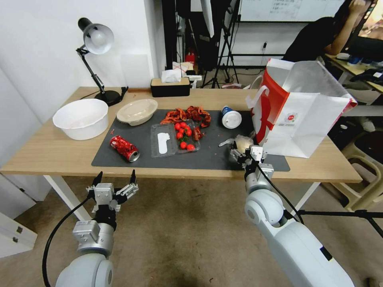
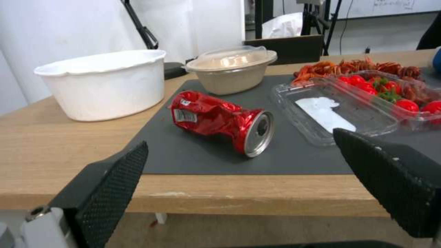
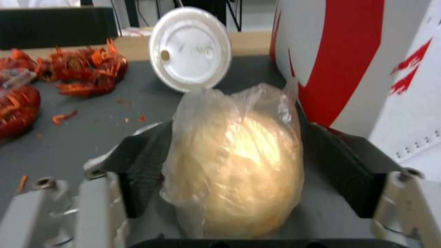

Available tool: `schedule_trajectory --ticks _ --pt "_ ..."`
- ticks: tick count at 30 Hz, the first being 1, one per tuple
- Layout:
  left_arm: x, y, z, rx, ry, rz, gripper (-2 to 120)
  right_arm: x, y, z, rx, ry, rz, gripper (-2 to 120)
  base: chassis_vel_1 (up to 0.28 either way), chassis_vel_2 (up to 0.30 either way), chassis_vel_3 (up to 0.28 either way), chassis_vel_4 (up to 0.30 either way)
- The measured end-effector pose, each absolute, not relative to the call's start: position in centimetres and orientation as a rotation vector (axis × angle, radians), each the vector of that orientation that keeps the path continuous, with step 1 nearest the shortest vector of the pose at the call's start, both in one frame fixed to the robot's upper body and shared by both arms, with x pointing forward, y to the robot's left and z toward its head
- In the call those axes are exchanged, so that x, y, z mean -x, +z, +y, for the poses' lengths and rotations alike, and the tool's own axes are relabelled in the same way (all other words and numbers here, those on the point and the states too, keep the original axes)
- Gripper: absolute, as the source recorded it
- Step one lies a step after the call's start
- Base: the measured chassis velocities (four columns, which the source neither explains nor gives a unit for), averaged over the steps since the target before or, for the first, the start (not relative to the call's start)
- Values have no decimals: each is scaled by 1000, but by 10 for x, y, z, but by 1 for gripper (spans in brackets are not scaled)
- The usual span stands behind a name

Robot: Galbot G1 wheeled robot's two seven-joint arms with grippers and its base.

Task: Pick up the trash from the table and place it into the takeout bag.

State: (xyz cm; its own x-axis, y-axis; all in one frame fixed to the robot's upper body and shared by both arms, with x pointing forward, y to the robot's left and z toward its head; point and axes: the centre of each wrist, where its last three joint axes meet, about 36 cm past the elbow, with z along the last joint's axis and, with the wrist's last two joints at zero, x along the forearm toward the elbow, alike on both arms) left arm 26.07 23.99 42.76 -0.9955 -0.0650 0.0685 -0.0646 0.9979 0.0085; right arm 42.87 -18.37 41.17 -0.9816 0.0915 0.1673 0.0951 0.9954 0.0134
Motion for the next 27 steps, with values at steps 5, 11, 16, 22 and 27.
schedule_trajectory --ticks 5,11,16,22,27 --pt "-261 427 240 -100 -10 -3072 100 -429 412 -181 140 -23 -2947 65 0 0 0 0" --pt "-260 427 240 -102 -11 -3072 100 -429 411 -179 137 -18 -2932 51 0 0 0 0" --pt "-260 426 240 -102 -12 -3073 100 -428 409 -180 138 -10 -2921 32 0 0 0 0" --pt "-260 425 240 -101 -12 -3071 100 -426 409 -181 142 -8 -2919 13 0 0 0 0" --pt "-260 425 240 -102 -14 -3073 100 -425 415 -182 128 -28 -2947 5 0 0 0 0"
